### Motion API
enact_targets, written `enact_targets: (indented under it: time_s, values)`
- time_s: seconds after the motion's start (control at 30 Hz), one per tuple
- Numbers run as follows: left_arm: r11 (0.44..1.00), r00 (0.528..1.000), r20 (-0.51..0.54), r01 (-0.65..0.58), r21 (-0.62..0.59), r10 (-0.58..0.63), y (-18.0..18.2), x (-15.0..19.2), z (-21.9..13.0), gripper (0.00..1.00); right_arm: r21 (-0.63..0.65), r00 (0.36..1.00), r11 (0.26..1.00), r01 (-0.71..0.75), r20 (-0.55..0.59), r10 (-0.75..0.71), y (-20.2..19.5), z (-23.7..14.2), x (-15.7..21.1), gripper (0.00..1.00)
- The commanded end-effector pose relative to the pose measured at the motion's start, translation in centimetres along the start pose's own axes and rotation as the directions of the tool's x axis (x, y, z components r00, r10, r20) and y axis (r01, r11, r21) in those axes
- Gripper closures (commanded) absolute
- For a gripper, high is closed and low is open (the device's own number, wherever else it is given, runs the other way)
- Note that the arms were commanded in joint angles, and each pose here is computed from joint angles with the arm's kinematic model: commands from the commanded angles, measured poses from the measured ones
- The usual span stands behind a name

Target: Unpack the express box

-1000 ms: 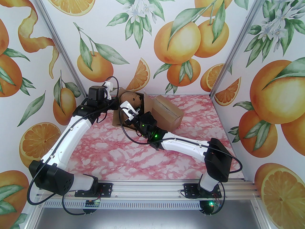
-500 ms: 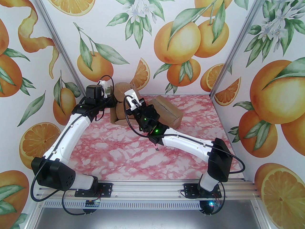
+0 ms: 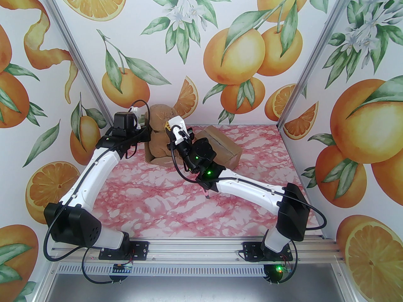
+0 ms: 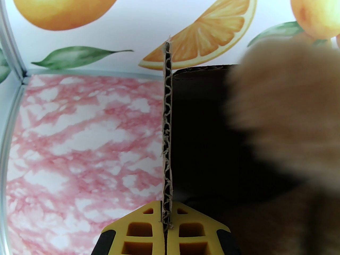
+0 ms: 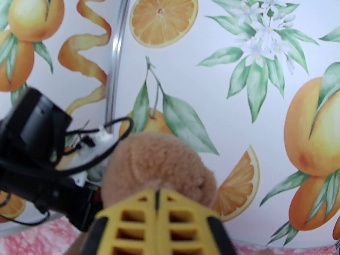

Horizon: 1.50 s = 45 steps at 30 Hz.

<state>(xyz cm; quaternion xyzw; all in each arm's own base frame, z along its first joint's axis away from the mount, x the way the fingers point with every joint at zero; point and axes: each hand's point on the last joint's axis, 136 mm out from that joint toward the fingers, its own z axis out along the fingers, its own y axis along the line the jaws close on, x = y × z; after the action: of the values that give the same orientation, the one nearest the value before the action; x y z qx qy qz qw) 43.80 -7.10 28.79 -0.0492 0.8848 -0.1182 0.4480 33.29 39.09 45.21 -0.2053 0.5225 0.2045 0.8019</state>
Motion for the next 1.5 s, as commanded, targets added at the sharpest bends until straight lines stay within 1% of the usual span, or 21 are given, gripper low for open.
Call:
enact_targets:
  time_s: [0.0, 0.17, 0.3, 0.37, 0.43, 0.53, 0.63, 0.7, 0.8, 0.87, 0.93, 1.0, 1.07, 1.17, 1.27, 1.47]
  values:
    - [0.999, 0.999, 0.037, -0.012, -0.040, 0.013, 0.9, -1.6, -0.8, 1.00, -0.005, 0.964, 0.995, -0.098, 0.246, 0.096, -2.5, -1.9, -7.8, 1.00]
    - [0.997, 1.000, 0.018, -0.023, -0.067, 0.024, 1.4, -1.2, -0.6, 1.00, 0.001, 0.954, 0.992, -0.129, 0.273, 0.124, -3.9, -2.6, -9.2, 1.00]
    - [0.991, 0.999, -0.008, -0.043, -0.123, 0.043, 2.9, -1.1, -1.0, 1.00, 0.024, 0.954, 0.991, -0.131, 0.275, 0.119, -5.0, -3.6, -10.0, 1.00]
    - [0.990, 0.999, -0.019, -0.037, -0.134, 0.035, 3.9, -1.3, -1.4, 1.00, 0.024, 0.949, 0.993, -0.120, 0.295, 0.107, -5.6, -4.4, -10.2, 1.00]
    - [0.992, 0.999, -0.036, -0.037, -0.116, 0.033, 4.7, -1.4, -1.4, 1.00, 0.068, 0.944, 0.988, -0.139, 0.310, 0.111, -7.1, -5.2, -9.9, 1.00]
    - [0.991, 0.993, -0.101, -0.068, -0.115, 0.057, 5.9, -1.3, -1.5, 1.00, 0.110, 0.958, 0.981, -0.157, 0.259, 0.125, -8.7, -5.4, -8.6, 1.00]
    - [0.989, 0.983, -0.168, -0.096, -0.111, 0.076, 7.1, -1.0, -1.4, 1.00, 0.123, 0.982, 0.984, -0.128, 0.156, 0.108, -8.7, -4.5, -6.6, 1.00]
    - [0.991, 0.978, -0.196, -0.091, -0.102, 0.070, 7.8, -0.8, -1.3, 1.00, 0.109, 0.988, 0.988, -0.113, 0.116, 0.100, -8.2, -4.0, -5.3, 1.00]
    - [0.994, 0.970, -0.236, -0.075, -0.075, 0.055, 8.9, -0.4, -1.2, 1.00, 0.110, 0.993, 0.989, -0.096, 0.081, 0.087, -8.0, -3.7, -4.3, 1.00]
    - [0.994, 0.964, -0.264, -0.063, -0.089, 0.038, 10.0, 0.1, -1.0, 1.00, 0.103, 0.994, 0.990, -0.093, 0.067, 0.087, -7.8, -3.6, -3.9, 1.00]
    - [0.994, 0.960, -0.279, -0.060, -0.095, 0.031, 10.7, 0.5, -0.8, 1.00, 0.077, 0.993, 0.991, -0.109, 0.062, 0.104, -7.3, -3.3, -3.6, 1.00]
    - [0.992, 0.956, -0.293, -0.054, -0.110, 0.020, 11.6, 0.8, -0.4, 1.00, 0.050, 0.992, 0.991, -0.121, 0.034, 0.119, -6.5, -2.7, -2.6, 1.00]
    - [0.992, 0.955, -0.297, -0.044, -0.116, 0.008, 12.1, 0.8, -0.1, 1.00, 0.038, 0.992, 0.991, -0.127, -0.003, 0.127, -5.9, -2.1, -0.9, 1.00]
    - [0.991, 0.952, -0.303, -0.079, -0.104, 0.044, 12.6, 0.4, 0.2, 1.00, 0.020, 0.989, 0.991, -0.135, -0.049, 0.136, -4.8, -1.3, 2.0, 1.00]
    - [0.985, 0.943, -0.324, -0.115, -0.125, 0.069, 13.6, 0.1, 0.4, 1.00, 0.009, 0.984, 0.987, -0.163, -0.074, 0.163, -4.0, -0.4, 4.2, 1.00]
    - [0.980, 0.942, -0.330, -0.115, -0.164, 0.056, 16.1, 0.1, 0.2, 1.00, -0.057, 0.973, 0.979, -0.197, -0.134, 0.188, -1.2, 1.6, 8.8, 1.00]
